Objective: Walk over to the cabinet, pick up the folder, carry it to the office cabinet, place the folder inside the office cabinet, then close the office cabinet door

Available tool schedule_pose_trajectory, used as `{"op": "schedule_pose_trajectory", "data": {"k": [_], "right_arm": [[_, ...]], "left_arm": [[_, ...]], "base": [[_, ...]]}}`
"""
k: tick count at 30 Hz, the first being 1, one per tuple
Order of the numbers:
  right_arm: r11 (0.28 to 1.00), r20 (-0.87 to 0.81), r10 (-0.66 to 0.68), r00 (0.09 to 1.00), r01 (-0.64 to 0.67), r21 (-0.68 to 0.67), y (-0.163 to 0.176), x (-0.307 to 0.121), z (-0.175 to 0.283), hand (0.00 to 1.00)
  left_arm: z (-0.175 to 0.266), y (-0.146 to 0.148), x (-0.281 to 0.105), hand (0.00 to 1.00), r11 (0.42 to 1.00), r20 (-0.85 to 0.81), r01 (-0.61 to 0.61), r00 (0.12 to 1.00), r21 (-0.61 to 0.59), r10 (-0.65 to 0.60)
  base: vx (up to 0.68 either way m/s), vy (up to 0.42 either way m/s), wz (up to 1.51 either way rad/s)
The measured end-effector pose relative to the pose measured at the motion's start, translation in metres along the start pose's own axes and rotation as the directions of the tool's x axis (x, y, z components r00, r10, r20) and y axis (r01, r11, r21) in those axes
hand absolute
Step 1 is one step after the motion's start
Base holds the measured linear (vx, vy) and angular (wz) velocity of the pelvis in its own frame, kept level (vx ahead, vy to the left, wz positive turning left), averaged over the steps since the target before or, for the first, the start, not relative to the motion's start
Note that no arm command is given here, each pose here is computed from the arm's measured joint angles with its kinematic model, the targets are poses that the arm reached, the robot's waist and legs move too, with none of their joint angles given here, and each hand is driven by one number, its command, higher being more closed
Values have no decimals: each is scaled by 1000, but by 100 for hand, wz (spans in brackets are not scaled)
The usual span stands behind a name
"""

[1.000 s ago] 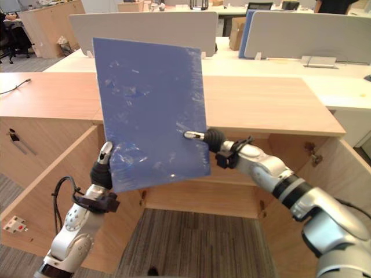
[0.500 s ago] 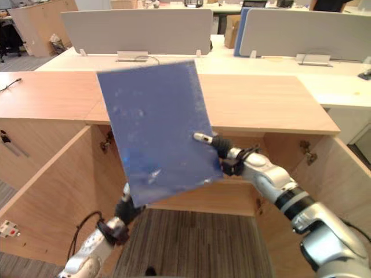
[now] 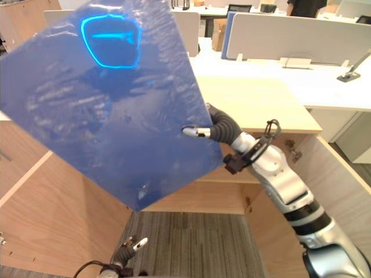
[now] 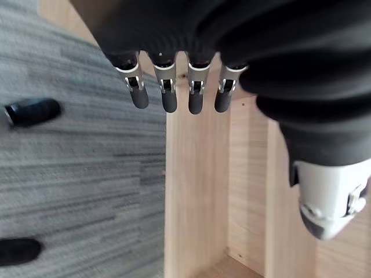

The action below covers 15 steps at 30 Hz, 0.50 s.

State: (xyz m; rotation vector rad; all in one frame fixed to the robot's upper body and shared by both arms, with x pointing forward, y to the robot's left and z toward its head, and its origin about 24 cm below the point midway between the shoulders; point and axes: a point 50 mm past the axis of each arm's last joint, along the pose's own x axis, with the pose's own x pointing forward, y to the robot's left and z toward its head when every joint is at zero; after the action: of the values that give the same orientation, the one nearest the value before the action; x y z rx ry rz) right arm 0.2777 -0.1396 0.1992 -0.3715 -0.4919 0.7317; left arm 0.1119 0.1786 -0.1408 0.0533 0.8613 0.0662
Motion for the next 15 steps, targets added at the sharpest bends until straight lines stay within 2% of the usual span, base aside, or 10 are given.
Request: {"op": "schedule_pose_trajectory", "data": {"k": [5,10,11,13,14,15], "right_arm": [[994,-55,38,998,-44,-104,17,-10,-11,100],[934,-208,132,969,-192,-303,45,-25,-43,100],[890,-335,180,925,-298,-346,57,-38,-71,100],[849,-473,205,857,-396,-350,64,-55,-100,100],[808,-611,203,765,-484,-337,65,-75,-129,100],[789,-662,194,723,-516,-333,64,-84,-139,100]], "left_arm": [[-18,16,-4,0,995,-80,-86,993,45,89],[-20,27,-3,0,987,-94,-115,988,116,126],[-19,32,-3,0,981,-91,-118,987,155,133],[-20,36,-3,0,977,-95,-126,985,172,143],[-22,41,-4,0,975,-109,-136,982,178,157],[-24,42,-5,0,973,-120,-138,980,183,161]], "base": [[-9,6,-5],[-15,9,-11],[-9,10,-8],[-6,17,-11],[0,16,-10],[7,21,-7]]}}
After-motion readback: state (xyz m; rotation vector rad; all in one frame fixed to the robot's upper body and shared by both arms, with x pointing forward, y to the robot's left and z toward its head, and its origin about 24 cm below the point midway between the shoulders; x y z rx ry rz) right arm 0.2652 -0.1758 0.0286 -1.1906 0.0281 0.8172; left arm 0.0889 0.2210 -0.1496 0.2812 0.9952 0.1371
